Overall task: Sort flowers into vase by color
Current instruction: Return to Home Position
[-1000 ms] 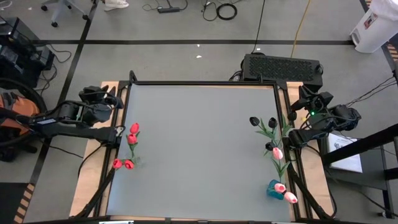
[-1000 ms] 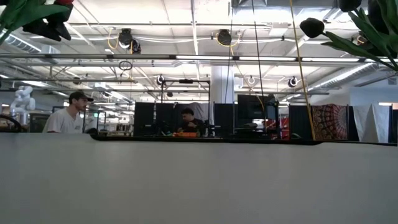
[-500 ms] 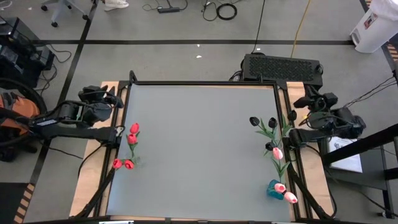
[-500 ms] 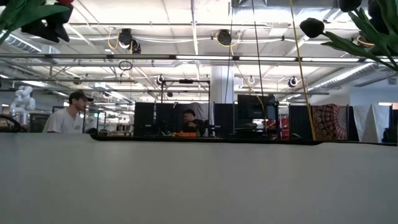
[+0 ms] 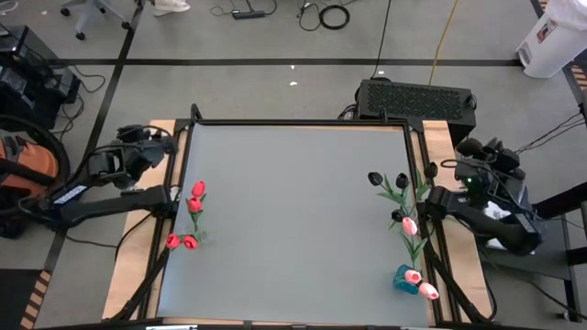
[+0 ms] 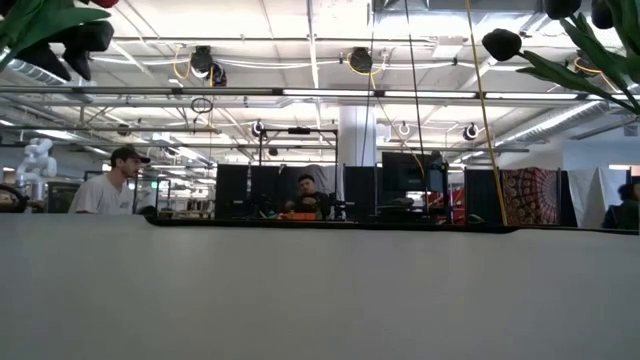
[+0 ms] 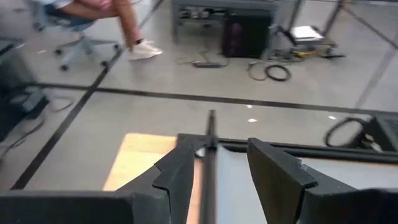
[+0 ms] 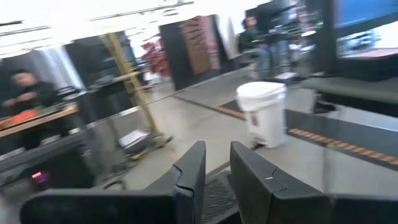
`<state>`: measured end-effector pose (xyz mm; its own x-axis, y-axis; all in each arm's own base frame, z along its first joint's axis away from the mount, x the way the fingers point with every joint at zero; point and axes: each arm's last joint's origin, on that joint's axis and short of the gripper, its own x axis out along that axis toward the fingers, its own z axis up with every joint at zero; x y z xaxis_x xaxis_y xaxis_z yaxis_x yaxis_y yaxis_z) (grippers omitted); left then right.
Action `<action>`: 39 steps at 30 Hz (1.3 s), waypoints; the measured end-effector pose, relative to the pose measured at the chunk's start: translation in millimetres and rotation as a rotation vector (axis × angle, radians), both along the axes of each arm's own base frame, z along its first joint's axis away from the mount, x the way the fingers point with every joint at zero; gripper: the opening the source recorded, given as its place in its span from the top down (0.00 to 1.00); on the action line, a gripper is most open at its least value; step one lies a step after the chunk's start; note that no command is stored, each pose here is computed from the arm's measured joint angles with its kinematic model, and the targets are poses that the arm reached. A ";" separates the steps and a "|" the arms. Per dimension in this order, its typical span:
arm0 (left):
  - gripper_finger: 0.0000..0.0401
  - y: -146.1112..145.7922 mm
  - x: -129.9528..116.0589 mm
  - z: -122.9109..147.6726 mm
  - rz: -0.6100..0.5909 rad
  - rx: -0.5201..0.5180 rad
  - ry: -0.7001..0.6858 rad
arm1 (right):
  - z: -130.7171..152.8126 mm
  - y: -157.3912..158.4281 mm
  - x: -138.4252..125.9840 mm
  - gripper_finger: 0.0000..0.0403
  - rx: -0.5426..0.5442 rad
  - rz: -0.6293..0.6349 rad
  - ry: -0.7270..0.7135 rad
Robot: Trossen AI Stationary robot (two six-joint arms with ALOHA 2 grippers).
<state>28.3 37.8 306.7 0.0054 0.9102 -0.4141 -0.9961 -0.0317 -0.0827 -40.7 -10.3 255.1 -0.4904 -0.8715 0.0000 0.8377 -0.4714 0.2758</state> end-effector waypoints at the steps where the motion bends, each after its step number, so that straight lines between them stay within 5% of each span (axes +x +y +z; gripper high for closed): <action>1: 0.61 0.8 -1.0 -0.1 0.027 -0.003 -0.001 | 0.0 1.1 -0.2 0.84 0.000 -0.026 0.000; 11: 0.61 5.4 -9.3 -0.1 0.227 -0.003 -0.002 | 0.0 5.0 -0.9 0.84 0.000 -0.122 0.000; 39: 0.61 5.6 -9.5 -0.1 0.233 -0.003 -0.002 | 0.0 5.0 -0.9 0.84 0.000 -0.122 0.000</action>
<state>18.8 43.4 306.6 -0.2037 0.8858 -0.4170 -0.9616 -0.2610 -0.0845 -41.6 -5.3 255.1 -0.5928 -0.8054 0.0000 0.7740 -0.5697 0.2764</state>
